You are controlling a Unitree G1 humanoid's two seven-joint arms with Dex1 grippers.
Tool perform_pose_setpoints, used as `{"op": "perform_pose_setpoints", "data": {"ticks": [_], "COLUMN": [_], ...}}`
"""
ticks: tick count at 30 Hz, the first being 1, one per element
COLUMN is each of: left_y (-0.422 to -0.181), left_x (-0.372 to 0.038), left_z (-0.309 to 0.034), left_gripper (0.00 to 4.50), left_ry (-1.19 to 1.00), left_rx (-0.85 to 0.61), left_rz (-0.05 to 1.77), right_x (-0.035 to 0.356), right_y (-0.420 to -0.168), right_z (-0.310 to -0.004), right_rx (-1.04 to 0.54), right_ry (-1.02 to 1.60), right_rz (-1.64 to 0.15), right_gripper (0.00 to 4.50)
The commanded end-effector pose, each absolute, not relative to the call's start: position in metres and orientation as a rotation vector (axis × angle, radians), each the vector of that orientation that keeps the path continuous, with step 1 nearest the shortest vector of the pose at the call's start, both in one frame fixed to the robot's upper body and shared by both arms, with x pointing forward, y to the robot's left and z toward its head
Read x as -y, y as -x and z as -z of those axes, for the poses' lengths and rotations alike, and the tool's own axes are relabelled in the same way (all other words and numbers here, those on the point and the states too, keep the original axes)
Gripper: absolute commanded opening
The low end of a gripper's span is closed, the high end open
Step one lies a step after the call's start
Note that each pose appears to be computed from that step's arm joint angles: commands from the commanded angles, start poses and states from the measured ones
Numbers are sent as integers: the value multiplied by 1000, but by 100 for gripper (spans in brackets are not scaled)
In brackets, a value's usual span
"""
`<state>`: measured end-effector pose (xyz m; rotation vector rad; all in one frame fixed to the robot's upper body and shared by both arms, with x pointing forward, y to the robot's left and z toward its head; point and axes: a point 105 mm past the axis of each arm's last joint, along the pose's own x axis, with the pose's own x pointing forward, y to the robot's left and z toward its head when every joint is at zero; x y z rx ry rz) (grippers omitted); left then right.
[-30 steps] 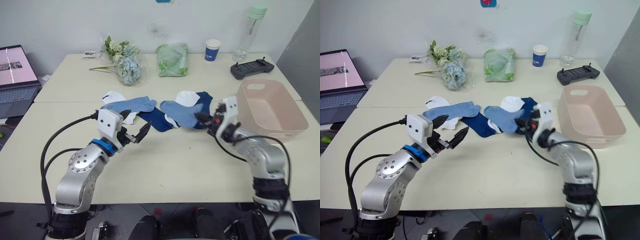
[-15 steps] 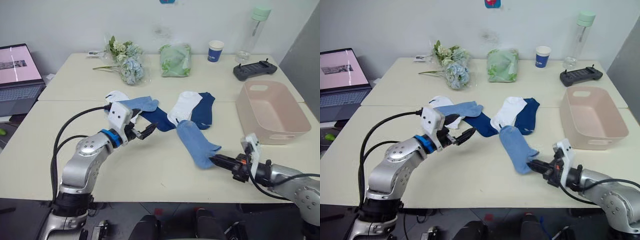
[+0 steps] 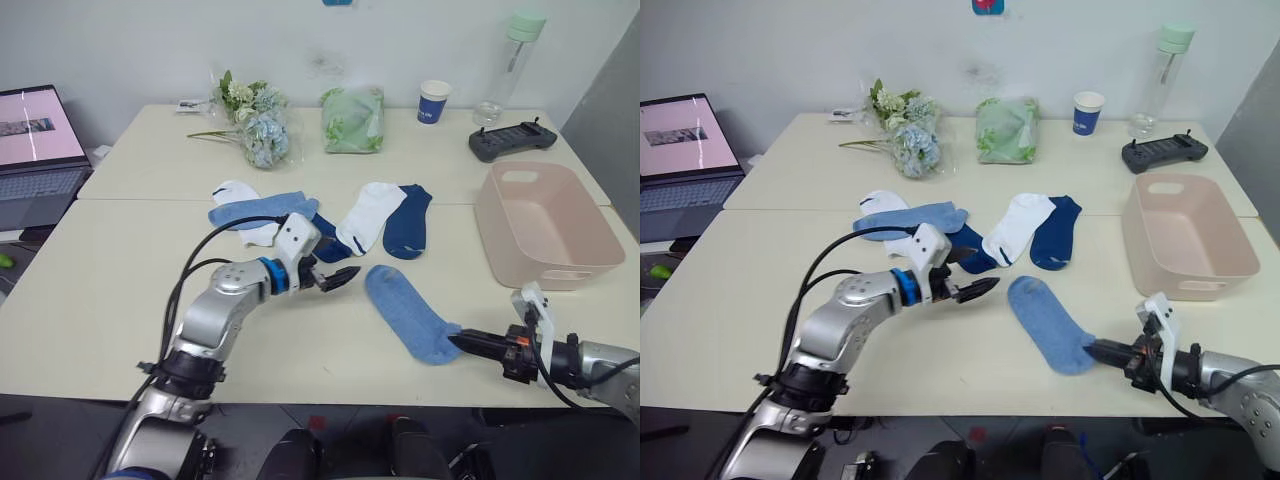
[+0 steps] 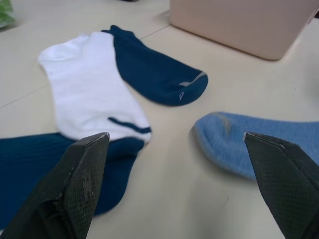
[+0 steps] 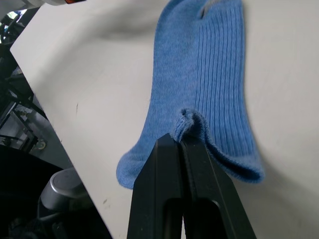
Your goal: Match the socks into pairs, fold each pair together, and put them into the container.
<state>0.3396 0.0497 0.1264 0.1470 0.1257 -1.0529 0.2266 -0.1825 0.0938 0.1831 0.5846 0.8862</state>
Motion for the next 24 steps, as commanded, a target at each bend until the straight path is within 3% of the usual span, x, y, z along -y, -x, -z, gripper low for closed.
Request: {"op": "perform_pose_setpoints", "data": {"ticks": [1, 2, 5, 17, 24], "left_y": [-338, -340, -344, -344, -339], "left_x": [-36, -34, -36, -35, -42], "left_z": [-117, -115, -97, -99, -101], "left_gripper": [450, 450, 391, 10, 4], "left_ry": [-172, -166, -187, -123, -89], "left_rx": [-143, -148, -203, -188, -180], "left_rz": [1103, 1100, 1075, 1079, 1037], "right_x": [178, 177, 176, 173, 171], "right_y": [-227, -226, -223, -224, -229], "right_z": [-98, -97, -98, -99, -104], "right_rx": [-553, -555, -555, -548, -526], "right_ry": [-176, -175, -177, -170, -166], "right_rz": [-911, -916, -931, -925, -921], "right_gripper": [3, 3, 0, 0, 0]}}
